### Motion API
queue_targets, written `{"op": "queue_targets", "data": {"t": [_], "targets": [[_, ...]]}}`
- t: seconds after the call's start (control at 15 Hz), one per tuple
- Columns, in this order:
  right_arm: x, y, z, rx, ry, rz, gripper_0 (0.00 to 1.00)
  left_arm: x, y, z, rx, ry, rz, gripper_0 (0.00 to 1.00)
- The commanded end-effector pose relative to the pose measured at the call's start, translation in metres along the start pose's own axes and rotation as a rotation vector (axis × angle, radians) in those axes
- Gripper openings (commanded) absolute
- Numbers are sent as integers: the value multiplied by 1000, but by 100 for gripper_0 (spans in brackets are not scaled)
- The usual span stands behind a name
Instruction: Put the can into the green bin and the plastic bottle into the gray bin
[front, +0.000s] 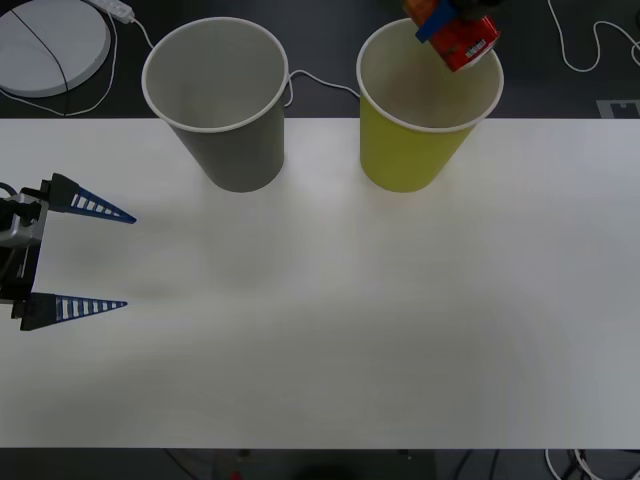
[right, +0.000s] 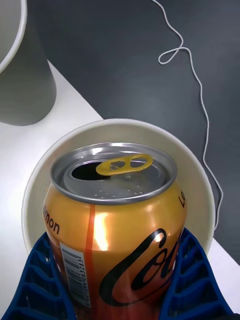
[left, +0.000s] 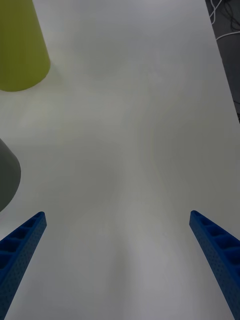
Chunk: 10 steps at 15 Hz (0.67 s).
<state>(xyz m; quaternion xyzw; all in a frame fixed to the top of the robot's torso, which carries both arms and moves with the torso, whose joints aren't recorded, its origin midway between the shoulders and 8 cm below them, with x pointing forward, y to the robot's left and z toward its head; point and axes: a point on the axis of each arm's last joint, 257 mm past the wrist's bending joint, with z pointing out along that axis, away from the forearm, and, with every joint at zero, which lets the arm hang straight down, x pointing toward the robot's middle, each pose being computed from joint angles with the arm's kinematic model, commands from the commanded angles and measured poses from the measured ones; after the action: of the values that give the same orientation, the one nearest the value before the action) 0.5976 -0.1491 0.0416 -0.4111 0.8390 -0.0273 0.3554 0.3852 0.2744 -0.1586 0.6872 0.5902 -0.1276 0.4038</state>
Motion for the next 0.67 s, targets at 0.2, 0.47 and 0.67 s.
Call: {"op": "queue_targets", "data": {"t": [0.2, 0.47, 0.67], "targets": [[4, -8, -5, 13, 2, -97, 66, 0, 0, 0, 0, 0, 0, 100], [6, -12, -15, 13, -8, -110, 100, 0, 0, 0, 0, 0, 0, 100], [19, -11, -30, -50, -32, -86, 100, 0, 0, 0, 0, 0, 0, 100]]}}
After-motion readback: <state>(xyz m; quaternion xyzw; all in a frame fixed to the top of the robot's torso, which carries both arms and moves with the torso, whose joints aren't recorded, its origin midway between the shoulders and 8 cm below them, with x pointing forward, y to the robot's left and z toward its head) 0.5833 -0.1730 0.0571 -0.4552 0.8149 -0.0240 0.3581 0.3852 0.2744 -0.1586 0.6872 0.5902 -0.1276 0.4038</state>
